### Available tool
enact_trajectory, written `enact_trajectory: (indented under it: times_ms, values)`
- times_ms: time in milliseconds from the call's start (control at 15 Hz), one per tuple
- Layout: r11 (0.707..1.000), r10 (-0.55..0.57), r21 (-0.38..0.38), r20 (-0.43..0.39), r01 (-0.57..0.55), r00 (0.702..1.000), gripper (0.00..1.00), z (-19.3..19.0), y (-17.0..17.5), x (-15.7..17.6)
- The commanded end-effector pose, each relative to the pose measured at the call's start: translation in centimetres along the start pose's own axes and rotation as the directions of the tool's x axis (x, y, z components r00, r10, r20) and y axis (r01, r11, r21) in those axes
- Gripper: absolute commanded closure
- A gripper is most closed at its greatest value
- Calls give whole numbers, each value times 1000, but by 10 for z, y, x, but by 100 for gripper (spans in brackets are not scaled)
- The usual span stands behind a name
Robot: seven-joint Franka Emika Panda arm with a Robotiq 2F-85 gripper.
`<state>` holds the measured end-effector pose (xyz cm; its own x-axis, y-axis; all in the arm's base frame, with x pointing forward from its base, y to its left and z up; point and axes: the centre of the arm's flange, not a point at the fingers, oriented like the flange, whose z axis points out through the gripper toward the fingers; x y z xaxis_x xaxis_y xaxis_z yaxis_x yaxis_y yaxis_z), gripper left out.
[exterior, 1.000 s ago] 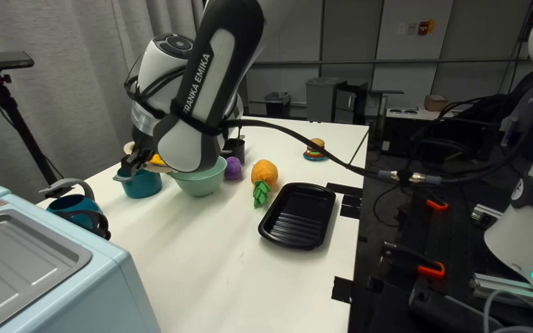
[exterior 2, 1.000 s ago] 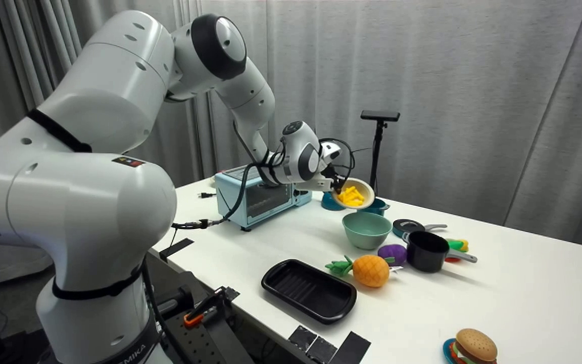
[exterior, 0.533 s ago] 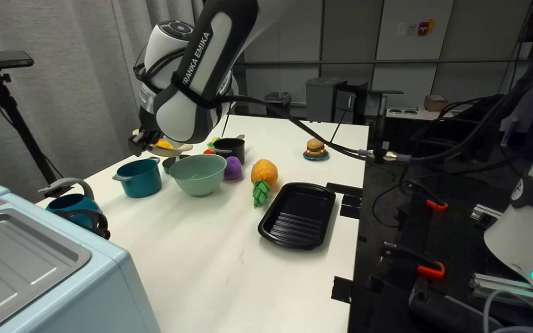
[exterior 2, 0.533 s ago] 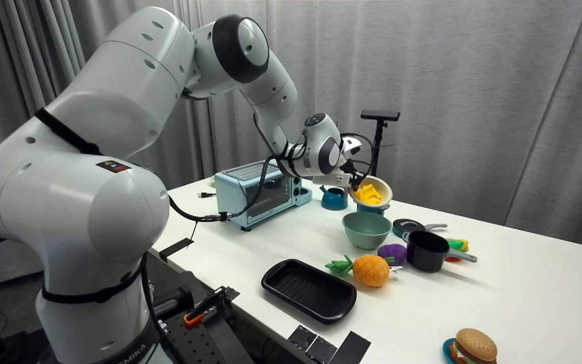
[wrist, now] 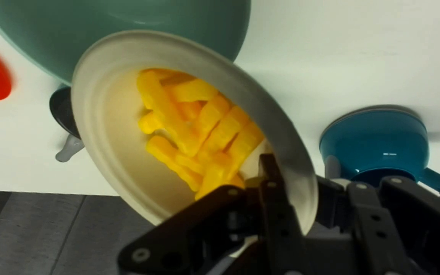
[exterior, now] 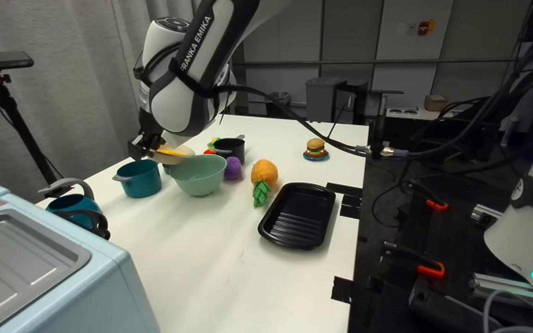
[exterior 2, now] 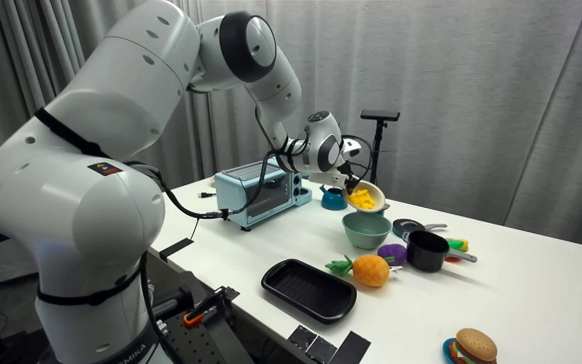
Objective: Pick the plate then pour the potatoes fries into the bowl
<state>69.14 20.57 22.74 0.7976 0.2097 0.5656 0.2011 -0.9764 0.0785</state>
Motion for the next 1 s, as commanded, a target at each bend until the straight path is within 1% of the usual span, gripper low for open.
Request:
enact_trajectory:
  times_ms: [0,333,800,933]
  values:
    - [1000,15,25,43,-16,999,99,-7,-6,-3]
    - [998,55,32,56,-57,997,99,-7,-11,-6]
    - [989,135,37,123,-141,983,99,-5,-16,-11]
    - [983,173,32,137,-179,975,99,-6,-18,-12]
